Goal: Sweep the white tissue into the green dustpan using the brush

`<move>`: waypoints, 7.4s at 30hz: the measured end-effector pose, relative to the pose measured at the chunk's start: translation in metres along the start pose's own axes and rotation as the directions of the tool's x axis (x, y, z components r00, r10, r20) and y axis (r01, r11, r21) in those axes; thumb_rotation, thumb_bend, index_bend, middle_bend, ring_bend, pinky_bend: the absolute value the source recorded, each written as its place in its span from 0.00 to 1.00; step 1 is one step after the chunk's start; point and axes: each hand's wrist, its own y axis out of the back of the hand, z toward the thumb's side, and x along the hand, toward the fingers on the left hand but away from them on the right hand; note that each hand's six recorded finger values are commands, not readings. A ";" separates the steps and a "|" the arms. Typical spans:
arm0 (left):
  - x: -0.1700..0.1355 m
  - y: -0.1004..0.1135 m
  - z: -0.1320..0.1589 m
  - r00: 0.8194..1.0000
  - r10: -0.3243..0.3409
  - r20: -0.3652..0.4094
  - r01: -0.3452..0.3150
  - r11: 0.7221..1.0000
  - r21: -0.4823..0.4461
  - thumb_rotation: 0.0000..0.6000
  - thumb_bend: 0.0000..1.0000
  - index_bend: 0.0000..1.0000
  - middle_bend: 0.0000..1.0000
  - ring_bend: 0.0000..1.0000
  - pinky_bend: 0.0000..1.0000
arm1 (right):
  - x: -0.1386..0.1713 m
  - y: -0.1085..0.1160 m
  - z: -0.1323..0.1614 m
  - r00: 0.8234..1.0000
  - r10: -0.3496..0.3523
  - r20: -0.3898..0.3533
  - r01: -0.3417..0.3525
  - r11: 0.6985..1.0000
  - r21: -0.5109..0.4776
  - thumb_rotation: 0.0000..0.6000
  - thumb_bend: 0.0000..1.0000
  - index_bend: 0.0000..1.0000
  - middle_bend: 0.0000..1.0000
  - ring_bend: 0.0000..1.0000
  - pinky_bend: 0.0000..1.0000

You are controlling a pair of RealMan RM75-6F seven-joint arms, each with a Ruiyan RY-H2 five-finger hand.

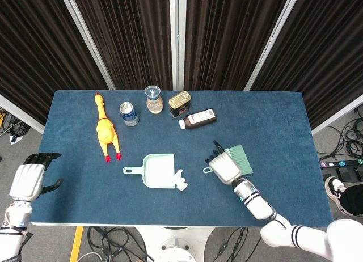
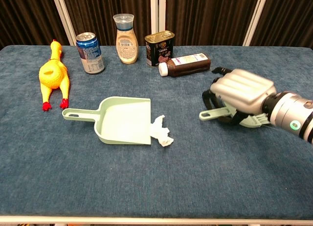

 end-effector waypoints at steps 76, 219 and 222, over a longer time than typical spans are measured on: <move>0.090 -0.091 0.165 0.892 -0.356 0.279 0.318 0.932 0.171 1.00 0.37 0.57 0.56 0.45 0.48 | 0.044 0.076 -0.057 0.992 -0.112 0.066 0.130 0.860 -0.493 1.00 0.42 0.70 0.56 0.28 0.00; 0.100 -0.095 0.168 0.896 -0.362 0.257 0.399 0.911 -0.107 1.00 0.33 0.29 0.36 0.27 0.26 | 0.008 0.018 -0.028 0.993 0.112 0.038 -0.100 0.966 -0.238 1.00 0.36 0.08 0.17 0.00 0.00; 0.102 -0.081 0.158 0.918 -0.313 0.243 0.345 0.933 -0.101 1.00 0.32 0.29 0.36 0.27 0.26 | 0.019 0.030 -0.046 0.995 0.061 0.085 -0.037 0.964 -0.265 1.00 0.37 0.09 0.19 0.00 0.00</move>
